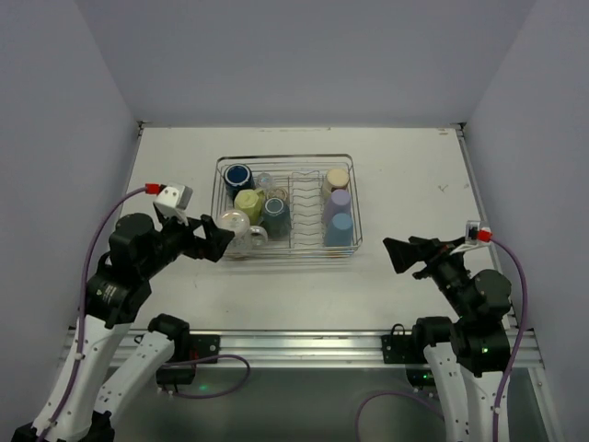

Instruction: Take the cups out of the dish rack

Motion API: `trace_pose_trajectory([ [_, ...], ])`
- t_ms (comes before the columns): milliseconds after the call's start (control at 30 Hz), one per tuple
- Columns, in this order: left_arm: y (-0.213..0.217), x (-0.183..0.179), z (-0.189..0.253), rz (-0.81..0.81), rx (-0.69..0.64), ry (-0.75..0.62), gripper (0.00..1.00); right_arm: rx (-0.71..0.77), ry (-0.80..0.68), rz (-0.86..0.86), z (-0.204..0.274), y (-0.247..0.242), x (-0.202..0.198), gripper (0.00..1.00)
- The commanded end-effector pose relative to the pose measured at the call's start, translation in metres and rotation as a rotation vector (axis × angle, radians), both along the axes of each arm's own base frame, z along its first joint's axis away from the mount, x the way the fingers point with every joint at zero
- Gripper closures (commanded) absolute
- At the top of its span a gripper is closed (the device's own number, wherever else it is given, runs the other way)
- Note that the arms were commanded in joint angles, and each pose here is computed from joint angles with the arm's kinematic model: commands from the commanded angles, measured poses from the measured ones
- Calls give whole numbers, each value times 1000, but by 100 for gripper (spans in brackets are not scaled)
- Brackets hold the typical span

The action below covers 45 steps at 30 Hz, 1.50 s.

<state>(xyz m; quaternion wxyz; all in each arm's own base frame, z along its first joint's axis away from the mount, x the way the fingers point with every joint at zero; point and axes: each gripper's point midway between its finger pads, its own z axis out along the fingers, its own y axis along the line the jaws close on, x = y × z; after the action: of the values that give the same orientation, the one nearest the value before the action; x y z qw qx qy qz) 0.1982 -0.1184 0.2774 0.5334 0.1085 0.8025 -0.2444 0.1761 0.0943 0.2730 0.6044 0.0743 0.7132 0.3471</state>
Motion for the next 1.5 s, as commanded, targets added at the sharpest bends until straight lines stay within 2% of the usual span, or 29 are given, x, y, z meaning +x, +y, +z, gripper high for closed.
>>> trace_pose_trajectory([
  [0,-6,-1,-4,-48,22,52,0,-7,15,52,1,7,-8,1],
  [133,-15,7,-17,-89,44,122,0,-5,15,65,1,9,-8,1],
  [267,-6,22,-37,-18,90,180,0,11,24,88,-2,13,-7,1],
  [367,0,31,-45,33,111,183,0,28,27,112,-5,17,-5,1],
  [700,-6,49,-65,48,124,222,0,45,60,150,-22,23,-4,1],
  [1000,-15,60,-91,77,241,269,0,38,59,185,-26,28,-6,1],
  [1200,-7,72,-107,174,353,279,0,31,61,189,-31,28,-7,1],
  [1467,-1,81,-116,220,405,270,0,18,58,202,-34,29,-9,1],
])
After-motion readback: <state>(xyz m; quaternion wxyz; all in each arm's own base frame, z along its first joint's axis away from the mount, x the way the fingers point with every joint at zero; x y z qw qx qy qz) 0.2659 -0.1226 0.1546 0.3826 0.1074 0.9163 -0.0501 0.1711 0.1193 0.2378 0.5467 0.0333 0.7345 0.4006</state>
